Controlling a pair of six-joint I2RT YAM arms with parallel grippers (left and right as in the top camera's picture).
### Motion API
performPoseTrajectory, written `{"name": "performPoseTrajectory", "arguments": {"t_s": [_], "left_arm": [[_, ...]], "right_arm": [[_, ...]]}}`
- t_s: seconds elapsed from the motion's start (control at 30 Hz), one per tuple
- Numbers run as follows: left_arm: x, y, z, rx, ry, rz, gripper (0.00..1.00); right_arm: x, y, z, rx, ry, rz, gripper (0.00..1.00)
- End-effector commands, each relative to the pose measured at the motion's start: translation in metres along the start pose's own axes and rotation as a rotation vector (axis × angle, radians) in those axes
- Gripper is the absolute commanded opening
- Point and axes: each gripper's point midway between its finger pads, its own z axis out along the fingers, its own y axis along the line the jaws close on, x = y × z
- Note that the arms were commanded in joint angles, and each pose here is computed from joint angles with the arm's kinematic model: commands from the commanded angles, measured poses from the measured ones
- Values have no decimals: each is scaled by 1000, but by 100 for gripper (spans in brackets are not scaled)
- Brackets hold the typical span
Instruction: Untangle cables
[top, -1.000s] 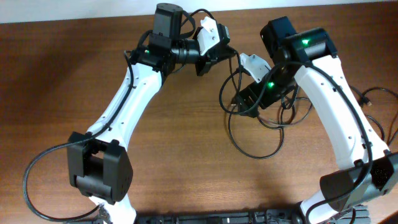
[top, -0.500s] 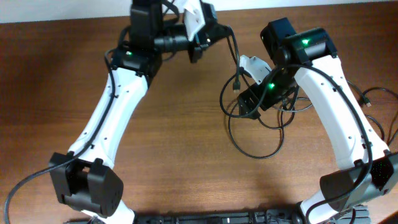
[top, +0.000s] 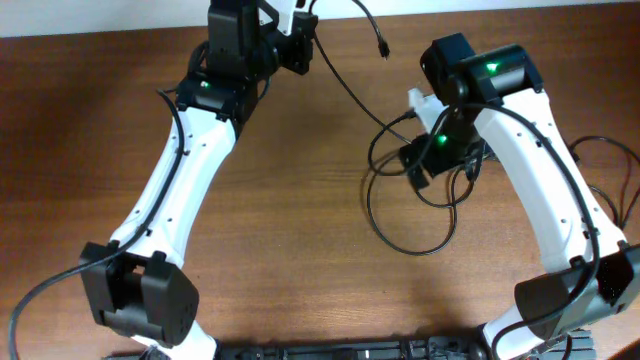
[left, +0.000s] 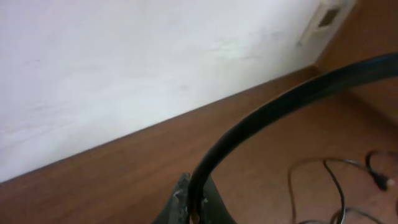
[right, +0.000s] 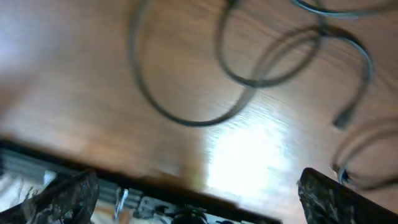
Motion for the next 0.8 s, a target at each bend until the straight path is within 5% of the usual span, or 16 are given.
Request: {"name": "performPoseTrajectory", "arguments": {"t_s": [0.0, 0.17, 0.2, 0.23, 0.27, 0.4, 0.53, 0.67, 0.77], "left_arm": [[25, -20, 30, 24, 54, -38, 0], [61, -113, 82, 187, 70, -13, 0], [69, -131, 87, 215, 81, -1, 11], [75, -143, 89, 234, 94, 6, 43], [80, -150, 88, 244, 113, 9, 99], [115, -109, 61, 155, 327, -61, 99], [130, -9, -2, -39, 494, -222, 99], [161, 78, -66, -220, 633, -424, 99], [176, 98, -90, -270, 688, -500, 99]], "right_arm": [[2, -45, -7, 95, -31, 274, 99], [23, -118, -6, 36, -43, 606, 100], [30, -130, -6, 24, -43, 646, 99], [32, -135, -6, 5, -46, 647, 99], [35, -138, -6, -23, -53, 641, 98], [33, -148, -6, -43, -81, 658, 98], [4, -126, 6, -206, -129, 519, 98], [-19, -108, 48, -277, -88, 539, 98], [-29, -95, 83, -287, -38, 581, 99]]}}
